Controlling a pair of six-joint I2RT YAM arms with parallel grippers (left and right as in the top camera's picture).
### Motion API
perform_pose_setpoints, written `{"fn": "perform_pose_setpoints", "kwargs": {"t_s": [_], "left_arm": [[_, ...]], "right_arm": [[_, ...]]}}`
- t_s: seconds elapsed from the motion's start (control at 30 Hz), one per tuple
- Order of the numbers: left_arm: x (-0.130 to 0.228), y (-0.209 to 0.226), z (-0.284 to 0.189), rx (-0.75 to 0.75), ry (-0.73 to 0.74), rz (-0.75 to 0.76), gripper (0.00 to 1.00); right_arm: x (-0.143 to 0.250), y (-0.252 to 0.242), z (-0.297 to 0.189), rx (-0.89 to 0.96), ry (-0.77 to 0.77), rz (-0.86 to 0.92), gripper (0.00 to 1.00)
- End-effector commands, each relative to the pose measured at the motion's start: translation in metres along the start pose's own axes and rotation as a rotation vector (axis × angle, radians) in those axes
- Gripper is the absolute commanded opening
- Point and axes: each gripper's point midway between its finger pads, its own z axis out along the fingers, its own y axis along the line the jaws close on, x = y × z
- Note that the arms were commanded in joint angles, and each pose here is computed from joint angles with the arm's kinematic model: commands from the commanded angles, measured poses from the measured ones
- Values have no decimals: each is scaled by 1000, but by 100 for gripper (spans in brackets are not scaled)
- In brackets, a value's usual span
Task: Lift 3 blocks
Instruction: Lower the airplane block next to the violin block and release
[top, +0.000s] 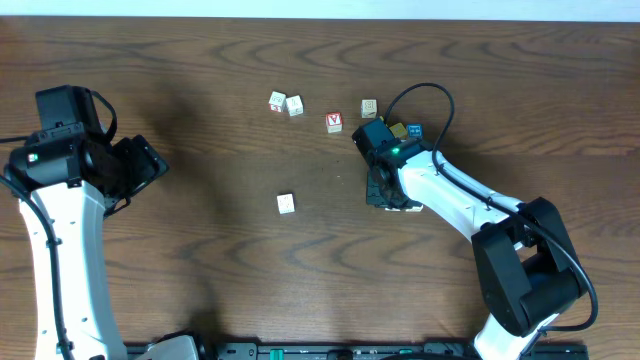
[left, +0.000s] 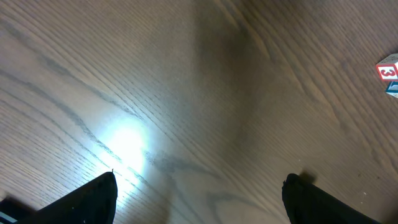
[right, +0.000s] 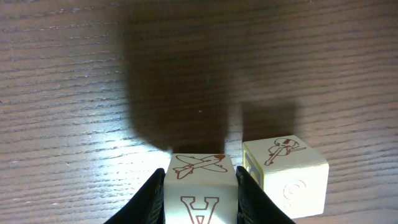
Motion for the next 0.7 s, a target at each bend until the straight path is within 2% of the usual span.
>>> {"fn": "perform_pose_setpoints", "kwargs": {"t_s": [0.0,0.23,0.67], "left_arm": [[-3,1,-2,-4,-7,-13,85],[-3,1,-2,-4,-7,-13,85],[-3,1,-2,-4,-7,-13,85]], "right_arm": [[-7,-12,-4,20,-25,9,24],[-6,-12,-4,21,-24,9,30],[-6,-12,-4,21,-22,1,34]]}}
